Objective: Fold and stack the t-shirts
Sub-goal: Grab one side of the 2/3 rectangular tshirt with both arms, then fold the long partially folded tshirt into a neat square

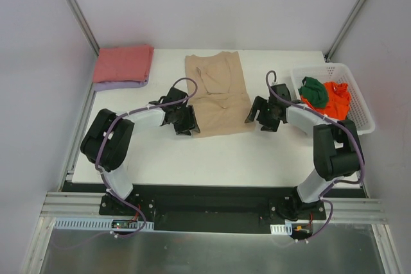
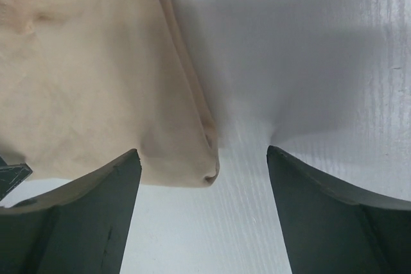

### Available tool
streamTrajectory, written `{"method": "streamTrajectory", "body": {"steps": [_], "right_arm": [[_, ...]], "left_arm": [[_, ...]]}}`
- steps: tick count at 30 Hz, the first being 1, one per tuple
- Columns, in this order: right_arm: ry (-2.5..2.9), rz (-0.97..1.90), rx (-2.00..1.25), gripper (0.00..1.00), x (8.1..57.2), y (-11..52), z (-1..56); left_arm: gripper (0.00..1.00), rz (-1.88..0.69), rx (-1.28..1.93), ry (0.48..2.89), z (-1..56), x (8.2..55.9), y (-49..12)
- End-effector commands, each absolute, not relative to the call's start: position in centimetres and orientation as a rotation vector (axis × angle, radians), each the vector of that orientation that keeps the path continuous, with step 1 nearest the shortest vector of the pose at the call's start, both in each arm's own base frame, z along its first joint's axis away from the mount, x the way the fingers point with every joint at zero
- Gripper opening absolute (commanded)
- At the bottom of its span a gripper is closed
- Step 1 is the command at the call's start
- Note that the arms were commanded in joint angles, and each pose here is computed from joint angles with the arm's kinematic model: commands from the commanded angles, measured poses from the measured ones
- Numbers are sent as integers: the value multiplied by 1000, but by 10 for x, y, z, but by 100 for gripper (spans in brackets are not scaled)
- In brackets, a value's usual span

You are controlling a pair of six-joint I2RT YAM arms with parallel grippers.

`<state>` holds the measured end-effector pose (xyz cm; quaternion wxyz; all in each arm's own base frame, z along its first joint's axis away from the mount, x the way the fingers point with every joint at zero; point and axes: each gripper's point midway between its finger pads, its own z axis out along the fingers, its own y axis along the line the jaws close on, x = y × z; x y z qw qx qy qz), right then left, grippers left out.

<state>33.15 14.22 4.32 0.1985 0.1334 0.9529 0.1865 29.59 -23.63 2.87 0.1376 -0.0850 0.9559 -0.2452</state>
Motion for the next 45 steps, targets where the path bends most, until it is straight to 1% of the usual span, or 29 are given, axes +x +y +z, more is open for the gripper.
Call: {"method": "streamTrajectory", "body": {"steps": [1,3,4,5,6,7,11,12,13,16,19,23,28,30,33,36,39,45], "right_arm": [[2657,497,443,79,340,138,36],[2658,477,460,70,342,136,30],[2659,475,463,67,343,136,27],[2658,475,467,61,345,136,25],[2664,480,467,51,344,137,24],[2670,493,468,45,343,139,21],[2671,573,477,19,336,147,21],[2668,600,470,11,333,149,22],[2665,622,463,1,330,151,23],[2618,694,437,0,317,155,34],[2606,764,385,0,287,156,47],[2632,815,299,0,237,155,73],[2591,877,160,0,179,152,123],[2581,959,119,0,159,157,145],[2541,1087,67,0,140,165,176],[2521,1106,35,0,136,166,195],[2479,1083,27,0,149,167,208],[2359,1129,22,1,197,184,231]], "left_arm": [[39,-683,-249,2795,17,298,-242],[29,-661,-251,2795,14,300,-240],[22,-652,-256,2798,12,299,-239],[16,-644,-256,2802,11,298,-238],[7,-638,-263,2809,9,296,-237],[0,-640,-263,2813,7,295,-237],[0,-636,-259,2831,3,289,-236],[0,-636,-259,2836,2,287,-235],[0,-643,-251,2835,4,286,-235],[0,-705,-182,2823,17,273,-240],[0,-779,-104,2772,43,248,-243],[0,-801,-20,2635,88,218,-232],[0,-986,51,2481,142,173,-227],[0,-1067,68,2430,159,158,-226],[0,-1171,70,2348,182,143,-224],[0,-1200,54,2290,195,137,-218],[0,-1185,15,2266,199,138,-212],[0,-974,-123,2210,203,168,-190]]}}
